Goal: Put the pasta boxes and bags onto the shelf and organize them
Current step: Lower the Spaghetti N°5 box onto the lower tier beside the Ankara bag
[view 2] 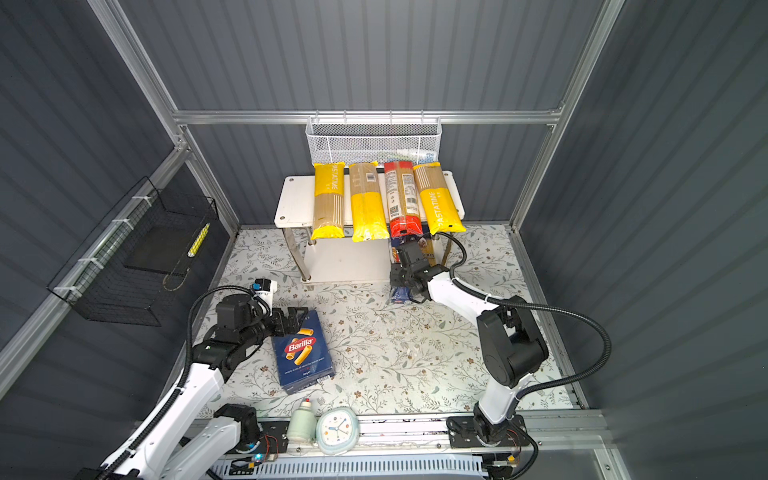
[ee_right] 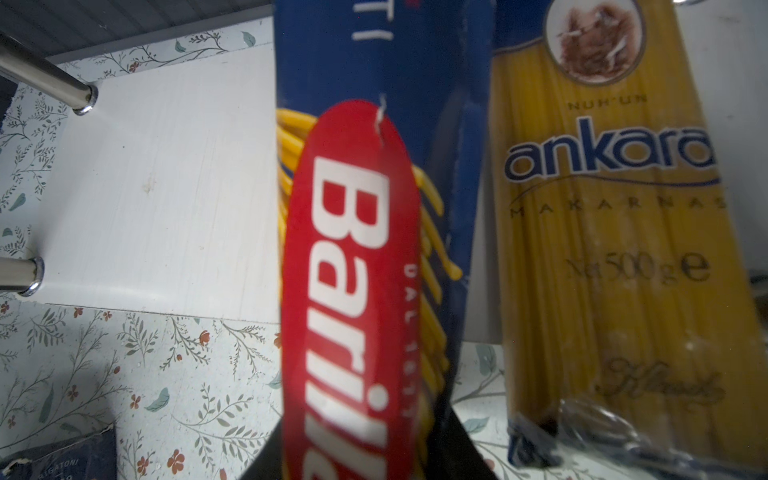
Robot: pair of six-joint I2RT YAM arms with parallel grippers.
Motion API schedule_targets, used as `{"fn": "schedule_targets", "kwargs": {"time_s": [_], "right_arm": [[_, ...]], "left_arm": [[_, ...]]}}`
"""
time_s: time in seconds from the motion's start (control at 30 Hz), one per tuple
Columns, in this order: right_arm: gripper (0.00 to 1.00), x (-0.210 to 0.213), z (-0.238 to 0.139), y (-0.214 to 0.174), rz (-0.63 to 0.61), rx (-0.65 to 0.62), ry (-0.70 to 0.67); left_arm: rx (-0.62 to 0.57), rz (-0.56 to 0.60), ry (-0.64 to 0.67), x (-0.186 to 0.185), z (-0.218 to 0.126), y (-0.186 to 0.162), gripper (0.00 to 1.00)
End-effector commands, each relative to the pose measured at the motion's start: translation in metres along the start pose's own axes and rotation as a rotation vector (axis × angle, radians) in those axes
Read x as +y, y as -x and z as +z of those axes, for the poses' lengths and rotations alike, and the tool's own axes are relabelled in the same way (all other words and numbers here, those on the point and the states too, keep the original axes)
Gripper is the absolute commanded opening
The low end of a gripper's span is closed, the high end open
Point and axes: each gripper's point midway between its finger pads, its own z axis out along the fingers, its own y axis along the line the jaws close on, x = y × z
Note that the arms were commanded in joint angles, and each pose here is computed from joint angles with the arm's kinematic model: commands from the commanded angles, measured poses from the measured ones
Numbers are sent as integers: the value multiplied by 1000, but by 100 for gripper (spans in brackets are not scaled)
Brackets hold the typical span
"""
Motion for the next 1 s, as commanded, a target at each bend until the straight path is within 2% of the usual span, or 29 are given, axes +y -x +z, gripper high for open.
{"fn": "schedule_targets", "kwargs": {"time_s": [0.0,0.47,0.73,0.97], "right_arm": [[27,23,-22,65,0,-187,77],[31,14,-5,74,10,-183,39],[33,5,6,72,23,-174,13],[41,3,12,68,42,-162,12]], "left_arm": [[-23,4,5,-3,-9,12,99],[-22,-6,10,-4,-12,13,99],[1,-39,97,10,-17,7,99],[6,-57,111,13,-19,2,99]]}}
